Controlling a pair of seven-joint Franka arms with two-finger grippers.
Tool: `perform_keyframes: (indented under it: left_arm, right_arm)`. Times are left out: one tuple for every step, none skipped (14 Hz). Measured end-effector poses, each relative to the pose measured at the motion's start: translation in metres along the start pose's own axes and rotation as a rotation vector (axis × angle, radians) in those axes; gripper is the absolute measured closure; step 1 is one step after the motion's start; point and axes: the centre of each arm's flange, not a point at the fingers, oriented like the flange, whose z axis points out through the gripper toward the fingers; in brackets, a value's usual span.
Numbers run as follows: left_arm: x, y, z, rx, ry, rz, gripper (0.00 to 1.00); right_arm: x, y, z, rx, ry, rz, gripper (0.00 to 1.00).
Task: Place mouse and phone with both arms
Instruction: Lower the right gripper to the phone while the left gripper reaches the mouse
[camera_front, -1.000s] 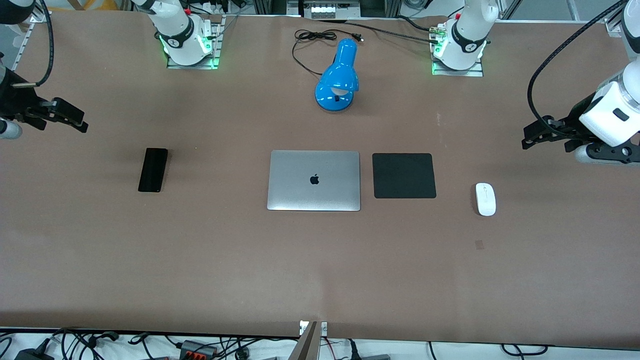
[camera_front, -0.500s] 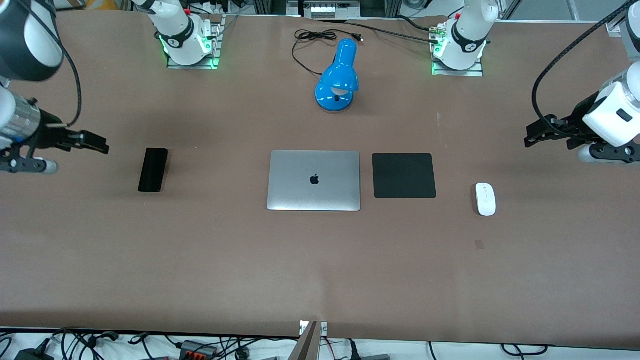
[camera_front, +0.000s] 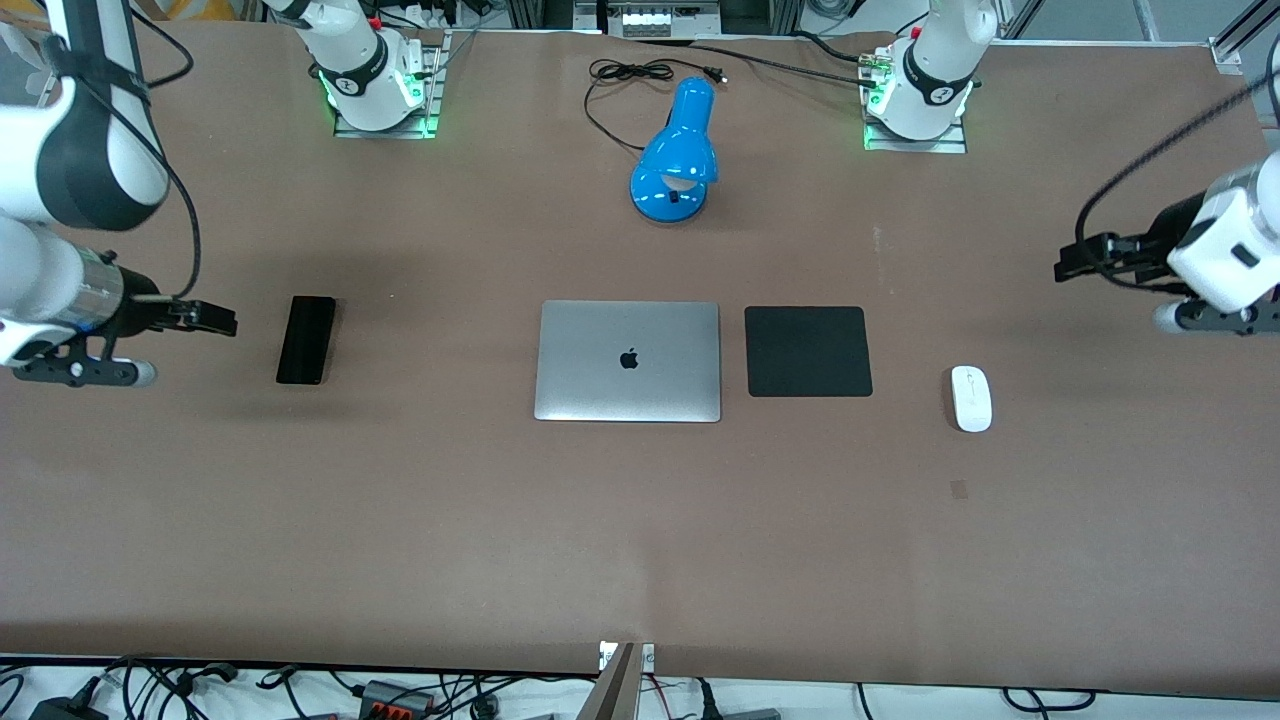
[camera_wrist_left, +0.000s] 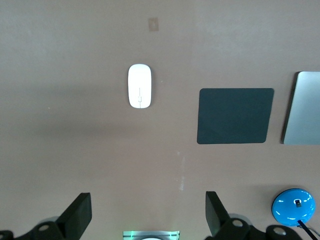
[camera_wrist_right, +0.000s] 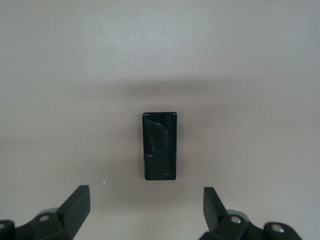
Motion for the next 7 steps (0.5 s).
perform_keyframes:
  left_arm:
    - [0.008, -0.002, 0.012, -0.002, -0.023, -0.003, 0.0]
    - [0.015, -0.003, 0.025, -0.003, -0.047, -0.004, 0.0]
    - [0.022, -0.004, 0.038, -0.004, -0.071, -0.005, 0.0]
    - [0.03, -0.006, 0.053, 0.004, -0.091, -0.007, 0.0]
    - [0.041, -0.011, 0.07, 0.031, -0.102, -0.01, 0.0]
    - [0.053, -0.017, 0.091, 0.061, -0.1, -0.01, 0.0]
    - [0.064, -0.02, 0.113, 0.078, -0.086, -0.007, 0.0]
  right_arm:
    - [0.005, 0.0, 0.011, 0.0, -0.003, 0.001, 0.0]
    - [0.01, 0.0, 0.023, 0.0, -0.01, 0.001, 0.0]
    - [0.013, 0.0, 0.036, 0.0, -0.02, 0.0, 0.0]
    - [0.015, -0.001, 0.049, 0.0, -0.026, -0.002, 0.0]
    - [0.017, -0.002, 0.065, 0.001, -0.029, -0.003, 0.0]
    - [0.018, -0.002, 0.081, 0.001, -0.029, -0.002, 0.0]
    - [0.018, -0.002, 0.097, 0.002, -0.025, -0.002, 0.0]
